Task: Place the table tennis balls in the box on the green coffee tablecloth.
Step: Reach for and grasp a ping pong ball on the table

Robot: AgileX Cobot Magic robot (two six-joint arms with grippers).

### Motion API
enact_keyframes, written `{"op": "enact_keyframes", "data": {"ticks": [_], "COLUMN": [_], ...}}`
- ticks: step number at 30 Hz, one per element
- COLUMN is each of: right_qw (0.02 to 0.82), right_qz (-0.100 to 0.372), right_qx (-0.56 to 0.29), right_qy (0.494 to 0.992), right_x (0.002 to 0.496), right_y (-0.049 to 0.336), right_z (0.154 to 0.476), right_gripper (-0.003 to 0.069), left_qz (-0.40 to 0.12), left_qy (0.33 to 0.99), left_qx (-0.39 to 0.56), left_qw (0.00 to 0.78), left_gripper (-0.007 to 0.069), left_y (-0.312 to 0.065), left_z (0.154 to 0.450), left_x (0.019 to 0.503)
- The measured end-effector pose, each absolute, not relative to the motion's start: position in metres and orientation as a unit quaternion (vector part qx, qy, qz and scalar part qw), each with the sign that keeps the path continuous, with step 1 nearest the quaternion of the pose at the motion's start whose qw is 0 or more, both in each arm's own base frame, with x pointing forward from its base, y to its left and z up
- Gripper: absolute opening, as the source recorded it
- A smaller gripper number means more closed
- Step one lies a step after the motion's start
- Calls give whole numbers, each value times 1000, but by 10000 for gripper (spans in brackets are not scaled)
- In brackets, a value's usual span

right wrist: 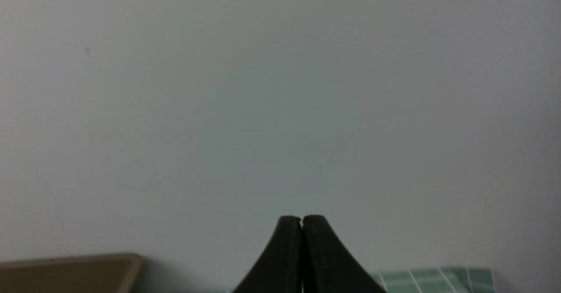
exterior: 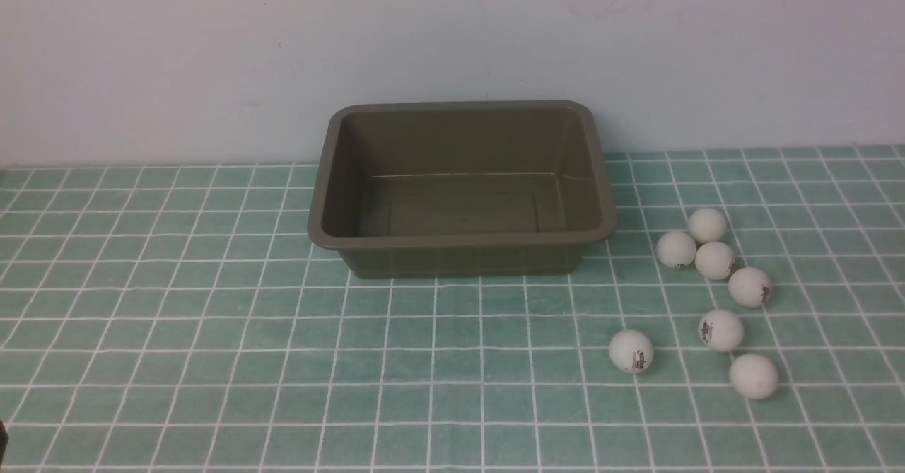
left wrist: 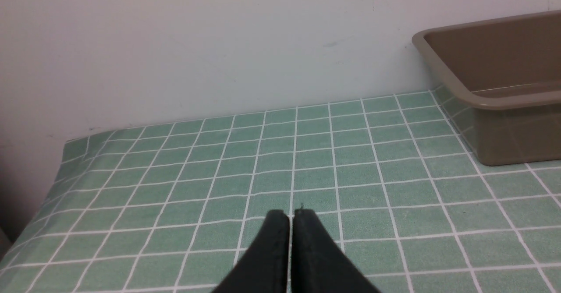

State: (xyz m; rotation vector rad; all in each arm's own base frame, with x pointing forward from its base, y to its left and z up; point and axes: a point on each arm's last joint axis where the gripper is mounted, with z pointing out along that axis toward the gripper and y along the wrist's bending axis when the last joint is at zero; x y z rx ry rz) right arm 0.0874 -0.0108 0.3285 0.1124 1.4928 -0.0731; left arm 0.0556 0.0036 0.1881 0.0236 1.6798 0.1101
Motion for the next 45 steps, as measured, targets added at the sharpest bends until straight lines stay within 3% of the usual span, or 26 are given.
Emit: {"op": "enact_keyframes", "data": {"ticks": [2,4,6,7,14,23,28,38,45], "right_qw": [669,641,622,572,500,376,330,257,285], "right_qz": [-51,-54,-48,-26,0,-90,-103,-17,20], "right_qx": [65,67,68,37,-82,-66,-46,20,13], "right_qy": [738,763,779,819,862,920,937,966,958], "right_x": [118,132,141,168,219,309,354,403,414], "right_y": [-16,-18,-17,-5,47,81,80,39,39], "right_z": [320,314,310,296,296,319,310,254,247], "right_gripper": [-16,-16,-16,-16,-16,-16,-16,-16,67], "left_qz": [49,49,49,49,49,49,49,49,49], "left_qy": [744,744,744,744,744,744,744,744,744], "left_qx": [10,10,10,10,10,10,10,10,10], "left_qw": [666,666,666,666,666,666,666,666,666], "left_gripper": [-8,-8,-8,-8,-8,-8,-8,-8,-8], "left_y": [4,4,4,4,4,4,4,4,4], "left_z": [188,188,188,188,188,188,188,188,188], "left_x": [56,56,56,56,56,56,56,56,56]}}
